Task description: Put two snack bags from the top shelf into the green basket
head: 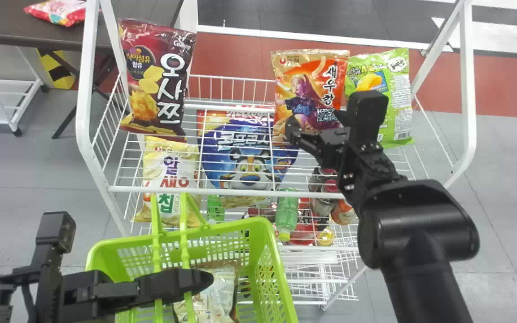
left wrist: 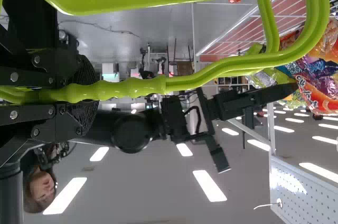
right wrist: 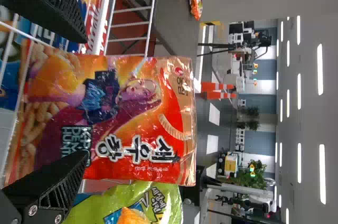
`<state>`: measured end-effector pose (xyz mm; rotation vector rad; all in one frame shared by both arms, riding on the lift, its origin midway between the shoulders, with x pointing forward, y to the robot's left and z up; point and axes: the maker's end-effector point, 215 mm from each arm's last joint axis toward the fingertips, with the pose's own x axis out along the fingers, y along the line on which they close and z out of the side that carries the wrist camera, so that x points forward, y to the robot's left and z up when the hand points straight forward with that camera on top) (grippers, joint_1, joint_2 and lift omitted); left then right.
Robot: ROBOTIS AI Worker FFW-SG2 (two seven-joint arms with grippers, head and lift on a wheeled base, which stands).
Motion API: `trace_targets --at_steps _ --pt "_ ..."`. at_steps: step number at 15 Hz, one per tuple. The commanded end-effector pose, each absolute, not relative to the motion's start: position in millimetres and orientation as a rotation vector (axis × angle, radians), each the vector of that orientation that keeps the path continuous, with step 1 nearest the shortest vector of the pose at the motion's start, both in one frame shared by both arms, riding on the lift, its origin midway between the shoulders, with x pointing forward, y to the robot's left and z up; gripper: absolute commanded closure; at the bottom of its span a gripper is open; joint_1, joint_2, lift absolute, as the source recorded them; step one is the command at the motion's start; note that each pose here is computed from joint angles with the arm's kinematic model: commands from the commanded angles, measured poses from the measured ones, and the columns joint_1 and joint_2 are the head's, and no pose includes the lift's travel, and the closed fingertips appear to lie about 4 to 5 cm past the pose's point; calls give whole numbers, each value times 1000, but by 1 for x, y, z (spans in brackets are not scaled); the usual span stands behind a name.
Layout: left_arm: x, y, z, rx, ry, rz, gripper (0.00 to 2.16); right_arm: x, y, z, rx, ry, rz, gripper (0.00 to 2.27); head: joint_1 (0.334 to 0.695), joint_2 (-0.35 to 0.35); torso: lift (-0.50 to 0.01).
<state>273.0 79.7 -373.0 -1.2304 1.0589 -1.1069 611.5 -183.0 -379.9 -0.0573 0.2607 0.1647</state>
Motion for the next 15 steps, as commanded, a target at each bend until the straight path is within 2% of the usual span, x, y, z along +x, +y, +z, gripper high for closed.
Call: trace_targets --at_steps 1,4,6,7,8,9,15 --pt "273 75 -373 -1221 1071 -1119 2142 639 -187 -387 -66 269 160 46 695 -129 0" --pt "278 68 -371 -1200 1079 -1136 2142 666 -189 -395 -88 273 159 46 695 -135 0" --pt "279 66 -370 -1195 1083 -1142 2142 672 -188 -409 -89 310 174 215 695 -139 0" --pt "280 64 -370 -1193 1089 -1149 2142 671 -186 -413 -88 320 186 562 695 -140 0" --pt "280 64 -370 -1198 1089 -1149 2142 671 -184 -414 -93 326 190 1595 695 -140 0" --pt "280 64 -371 -1197 1089 -1148 2142 668 -183 -416 -90 322 182 2243 695 -140 0" --pt "281 66 -371 -1196 1091 -1145 2142 635 -177 -386 -75 220 200 2246 695 -136 0"
